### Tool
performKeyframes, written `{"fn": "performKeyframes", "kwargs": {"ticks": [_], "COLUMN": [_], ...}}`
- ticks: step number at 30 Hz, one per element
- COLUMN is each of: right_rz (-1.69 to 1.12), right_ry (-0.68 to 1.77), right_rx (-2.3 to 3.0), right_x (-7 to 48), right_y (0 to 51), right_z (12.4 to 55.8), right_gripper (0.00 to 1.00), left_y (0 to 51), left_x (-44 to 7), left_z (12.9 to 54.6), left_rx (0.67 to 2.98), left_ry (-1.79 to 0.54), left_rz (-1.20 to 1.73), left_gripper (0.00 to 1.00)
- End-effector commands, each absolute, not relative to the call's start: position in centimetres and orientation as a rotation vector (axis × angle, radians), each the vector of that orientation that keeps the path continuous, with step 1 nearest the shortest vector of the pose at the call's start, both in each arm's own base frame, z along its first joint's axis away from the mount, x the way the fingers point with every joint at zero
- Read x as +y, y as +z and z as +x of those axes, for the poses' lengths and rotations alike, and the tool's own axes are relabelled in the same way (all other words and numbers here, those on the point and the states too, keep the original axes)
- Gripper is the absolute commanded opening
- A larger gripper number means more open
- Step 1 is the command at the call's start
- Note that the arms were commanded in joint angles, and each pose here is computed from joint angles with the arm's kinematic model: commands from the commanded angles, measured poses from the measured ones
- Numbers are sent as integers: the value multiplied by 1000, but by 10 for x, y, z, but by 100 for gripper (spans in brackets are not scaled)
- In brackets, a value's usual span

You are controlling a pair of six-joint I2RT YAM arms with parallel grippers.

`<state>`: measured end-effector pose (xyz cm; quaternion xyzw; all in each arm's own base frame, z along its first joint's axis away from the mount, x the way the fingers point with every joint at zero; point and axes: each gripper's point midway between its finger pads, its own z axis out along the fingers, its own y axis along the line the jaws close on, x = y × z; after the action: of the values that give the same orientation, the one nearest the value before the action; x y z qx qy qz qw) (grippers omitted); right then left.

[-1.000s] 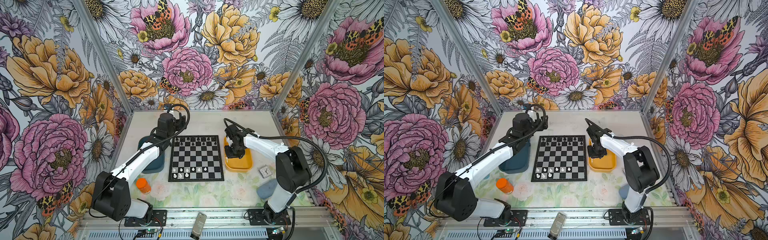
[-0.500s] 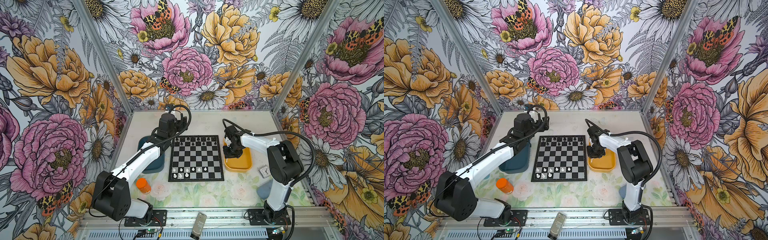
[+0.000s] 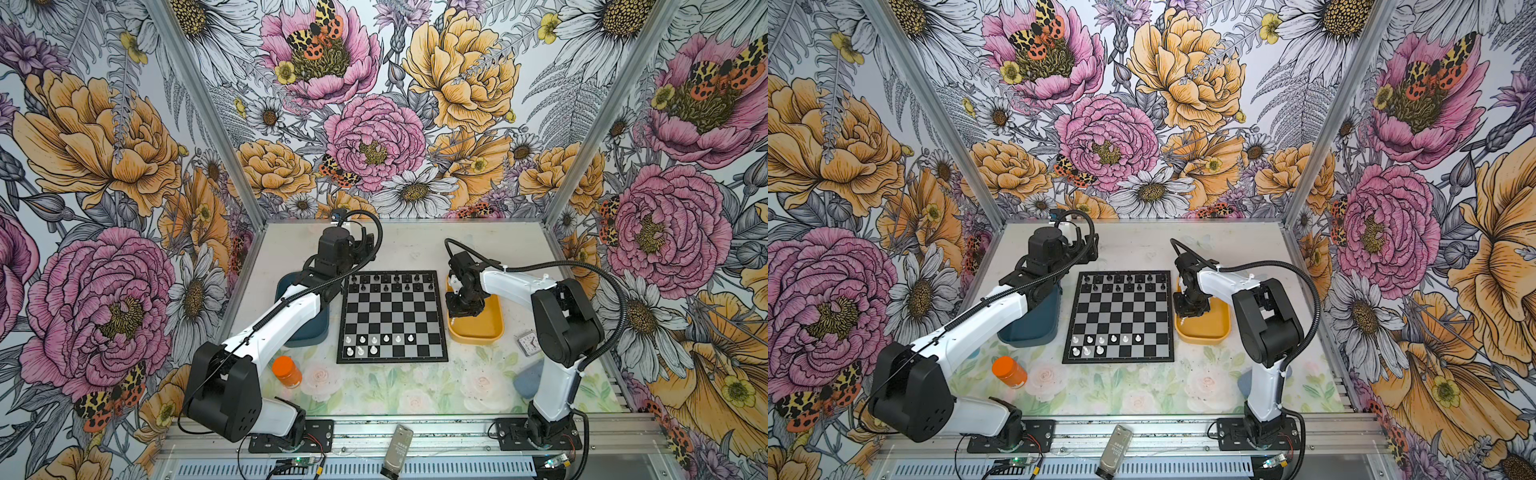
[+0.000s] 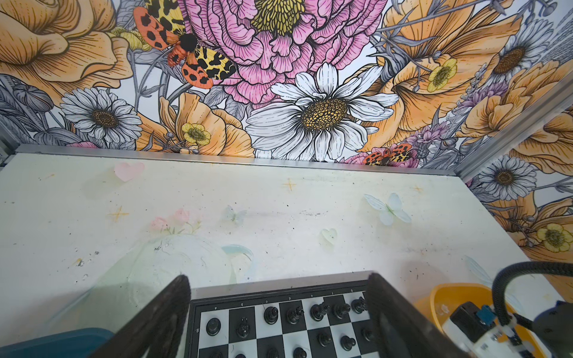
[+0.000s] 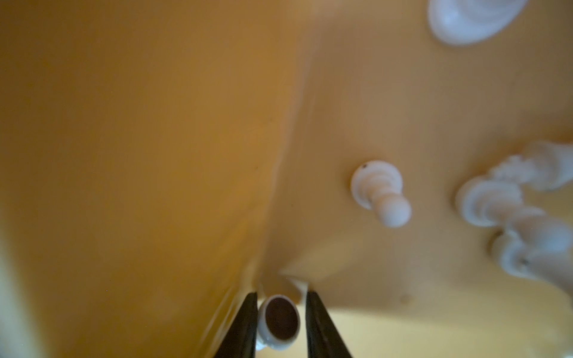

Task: Set up the chess pieces on the board
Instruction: 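Lower the right gripper onto a white pawn in the yellow tray and grasp it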

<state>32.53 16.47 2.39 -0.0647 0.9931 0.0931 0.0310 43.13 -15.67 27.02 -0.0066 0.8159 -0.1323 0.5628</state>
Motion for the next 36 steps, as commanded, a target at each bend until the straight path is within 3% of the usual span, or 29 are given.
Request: {"fn": "performKeyframes", "kwargs": {"ticks": [1, 12, 36], "right_rz": [-191, -129, 9], "right_ry": [307, 295, 288], "right_rx": [3070, 3027, 3044], "right_x": [167, 165, 174], "right_y": [15, 31, 32], "right_z": [326, 330, 321], "right_gripper": [27, 38, 33], "left_y": [280, 281, 271], "left_x": [-158, -158, -152], "left_z": [431, 430, 430], "left_rx": [1902, 1899, 1908], "left_ry": [-298, -295, -313], "left_rz": [-4, 7, 8], "left_gripper": [89, 89, 90]}}
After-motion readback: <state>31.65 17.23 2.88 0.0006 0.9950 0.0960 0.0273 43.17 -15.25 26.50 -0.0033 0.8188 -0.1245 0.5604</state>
